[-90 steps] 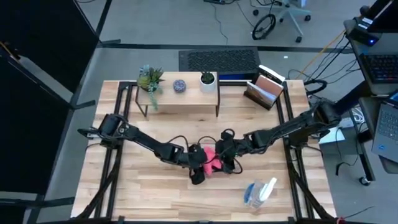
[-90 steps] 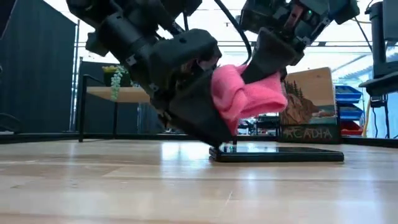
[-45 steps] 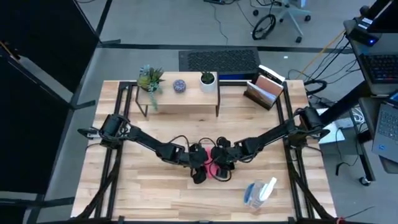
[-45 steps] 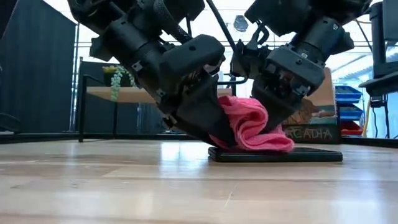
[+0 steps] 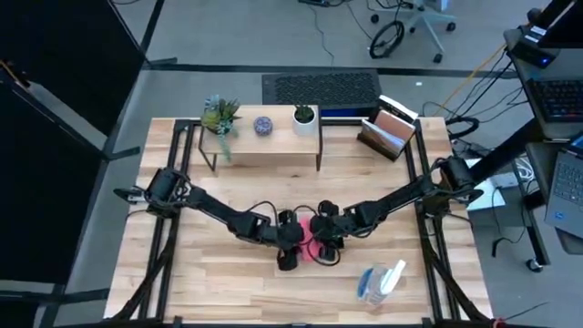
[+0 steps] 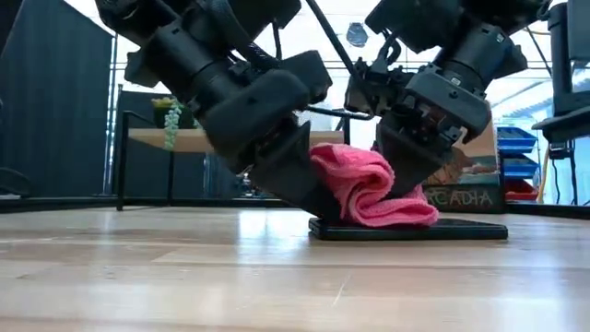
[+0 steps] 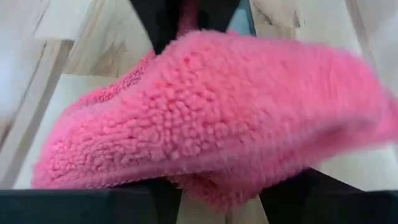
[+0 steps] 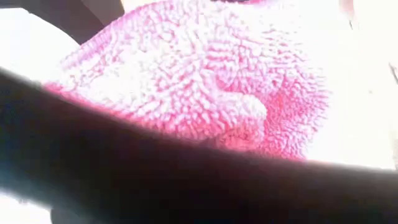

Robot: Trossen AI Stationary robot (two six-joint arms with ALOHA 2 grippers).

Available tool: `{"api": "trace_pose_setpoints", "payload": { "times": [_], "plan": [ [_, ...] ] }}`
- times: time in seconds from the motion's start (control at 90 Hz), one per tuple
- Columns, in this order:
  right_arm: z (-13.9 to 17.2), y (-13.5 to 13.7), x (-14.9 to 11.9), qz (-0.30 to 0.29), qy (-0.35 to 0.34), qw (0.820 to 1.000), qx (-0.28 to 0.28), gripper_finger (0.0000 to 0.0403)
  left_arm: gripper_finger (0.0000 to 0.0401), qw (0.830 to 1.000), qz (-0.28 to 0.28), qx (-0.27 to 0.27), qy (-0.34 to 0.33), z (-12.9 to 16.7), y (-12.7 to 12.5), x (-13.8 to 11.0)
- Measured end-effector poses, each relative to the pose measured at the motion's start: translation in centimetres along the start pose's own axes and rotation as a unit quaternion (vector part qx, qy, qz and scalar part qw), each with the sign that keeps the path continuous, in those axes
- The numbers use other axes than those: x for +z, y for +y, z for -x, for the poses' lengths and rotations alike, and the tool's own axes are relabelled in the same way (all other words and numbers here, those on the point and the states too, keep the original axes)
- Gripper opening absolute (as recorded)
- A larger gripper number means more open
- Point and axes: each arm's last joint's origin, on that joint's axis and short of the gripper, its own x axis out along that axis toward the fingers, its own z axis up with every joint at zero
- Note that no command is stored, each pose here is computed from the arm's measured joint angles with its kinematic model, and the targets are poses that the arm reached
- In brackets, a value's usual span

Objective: Apply microfiber cloth
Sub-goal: Wipe the front of the cellphone using the pink microfiber cloth

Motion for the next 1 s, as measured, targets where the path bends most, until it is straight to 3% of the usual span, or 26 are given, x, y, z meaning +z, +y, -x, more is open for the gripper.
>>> {"api": "trace_pose_setpoints", "payload": {
  "times": [0.211,0.644,0.778,0.889,1.0],
  "plan": [
    [0.7,0.0,-0.8,0.016,0.045,0.999,-0.013,0.0004,0.0164,1.0,-0.007,0.004,0.018,-0.6,0.0,-0.7],
    [6.7,-1.3,-3.0,0.04,0.196,0.977,-0.071,0.0004,0.0164,1.0,0.002,0.003,0.019,-0.7,-0.1,-0.8],
    [7.7,-1.0,-1.7,0.032,0.135,0.989,-0.05,0.0004,0.0164,1.0,0.002,0.002,0.017,-0.7,-0.1,-0.8],
    [8.0,-0.3,0.3,0.029,0.022,0.999,-0.032,0.0004,0.0164,1.0,0.003,0.001,0.016,-0.7,-0.1,-0.8],
    [7.3,0.5,2.4,0.034,-0.086,0.996,-0.017,0.0004,0.0164,1.0,0.004,0.001,0.015,-0.7,-0.1,-0.7]
  ]
}}
